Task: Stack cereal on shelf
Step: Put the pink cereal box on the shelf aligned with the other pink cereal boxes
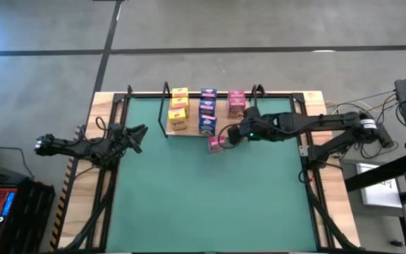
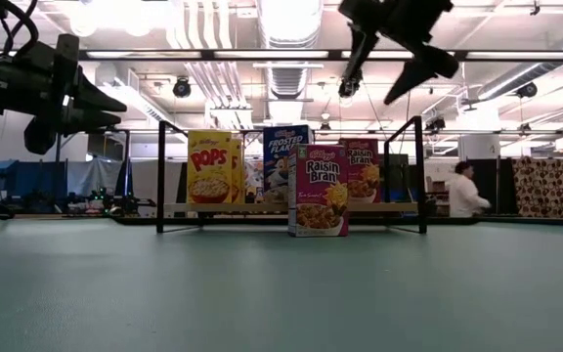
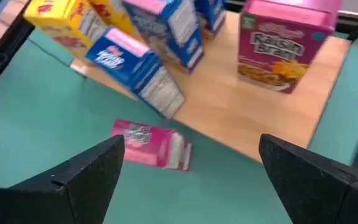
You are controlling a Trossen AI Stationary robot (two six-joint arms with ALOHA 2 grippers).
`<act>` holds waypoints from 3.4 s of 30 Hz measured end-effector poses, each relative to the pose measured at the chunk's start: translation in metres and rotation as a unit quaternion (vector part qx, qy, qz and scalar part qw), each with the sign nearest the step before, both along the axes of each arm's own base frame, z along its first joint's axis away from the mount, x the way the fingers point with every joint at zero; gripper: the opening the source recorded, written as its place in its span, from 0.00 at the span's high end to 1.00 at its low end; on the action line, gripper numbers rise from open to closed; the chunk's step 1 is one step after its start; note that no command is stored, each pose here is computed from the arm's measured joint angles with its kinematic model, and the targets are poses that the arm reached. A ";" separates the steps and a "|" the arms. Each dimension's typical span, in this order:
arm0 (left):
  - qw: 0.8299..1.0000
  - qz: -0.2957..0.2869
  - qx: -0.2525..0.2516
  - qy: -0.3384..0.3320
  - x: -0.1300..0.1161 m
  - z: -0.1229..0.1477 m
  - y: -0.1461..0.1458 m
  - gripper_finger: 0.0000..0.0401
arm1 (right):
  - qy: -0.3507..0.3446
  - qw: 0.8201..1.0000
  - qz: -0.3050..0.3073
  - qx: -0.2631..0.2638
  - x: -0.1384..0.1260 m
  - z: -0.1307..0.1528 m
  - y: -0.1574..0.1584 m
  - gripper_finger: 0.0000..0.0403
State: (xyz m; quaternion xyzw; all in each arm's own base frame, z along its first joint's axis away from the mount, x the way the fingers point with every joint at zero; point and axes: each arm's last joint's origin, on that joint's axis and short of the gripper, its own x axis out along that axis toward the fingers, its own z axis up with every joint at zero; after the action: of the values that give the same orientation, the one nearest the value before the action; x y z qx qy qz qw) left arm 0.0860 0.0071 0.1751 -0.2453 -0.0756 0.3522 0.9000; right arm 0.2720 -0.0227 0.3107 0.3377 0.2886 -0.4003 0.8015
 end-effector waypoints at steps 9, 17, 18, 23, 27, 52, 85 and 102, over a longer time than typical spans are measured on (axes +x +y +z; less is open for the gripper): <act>1.000 0.000 0.000 0.000 0.000 0.000 0.000 0.73 | 0.044 0.999 0.012 0.011 0.044 0.002 0.017 0.10; 1.000 0.000 0.000 0.000 0.000 0.000 0.000 0.73 | 0.094 0.994 0.002 0.051 0.072 -0.012 0.019 0.10; 1.000 0.000 0.000 0.000 0.000 0.000 0.000 0.73 | 0.095 0.994 0.005 0.054 0.075 -0.013 0.019 0.10; 1.000 0.000 0.000 0.000 0.000 0.000 0.000 0.73 | 0.089 0.993 0.002 0.078 0.085 -0.015 0.021 0.10; 1.000 0.000 0.000 0.000 0.000 0.000 0.000 0.73 | 0.099 0.991 0.001 0.092 0.090 -0.023 0.022 0.10; 1.000 0.000 0.000 0.000 0.000 0.000 0.000 0.73 | 0.134 0.986 0.027 0.093 0.106 -0.046 0.023 0.01; 1.000 0.000 0.000 0.001 0.000 0.000 0.000 0.73 | 0.139 0.988 0.015 0.071 0.113 -0.056 0.004 0.01; 1.000 0.000 0.000 0.001 0.000 0.000 0.000 0.73 | 0.167 0.979 0.115 -0.004 0.108 -0.041 0.002 0.01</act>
State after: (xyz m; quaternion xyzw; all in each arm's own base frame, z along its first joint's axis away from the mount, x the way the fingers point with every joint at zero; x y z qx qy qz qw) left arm 0.0861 0.0070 0.1750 -0.2448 -0.0749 0.3525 0.9001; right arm 0.3797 -0.0209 0.2695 0.2273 0.4535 -0.3579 0.7840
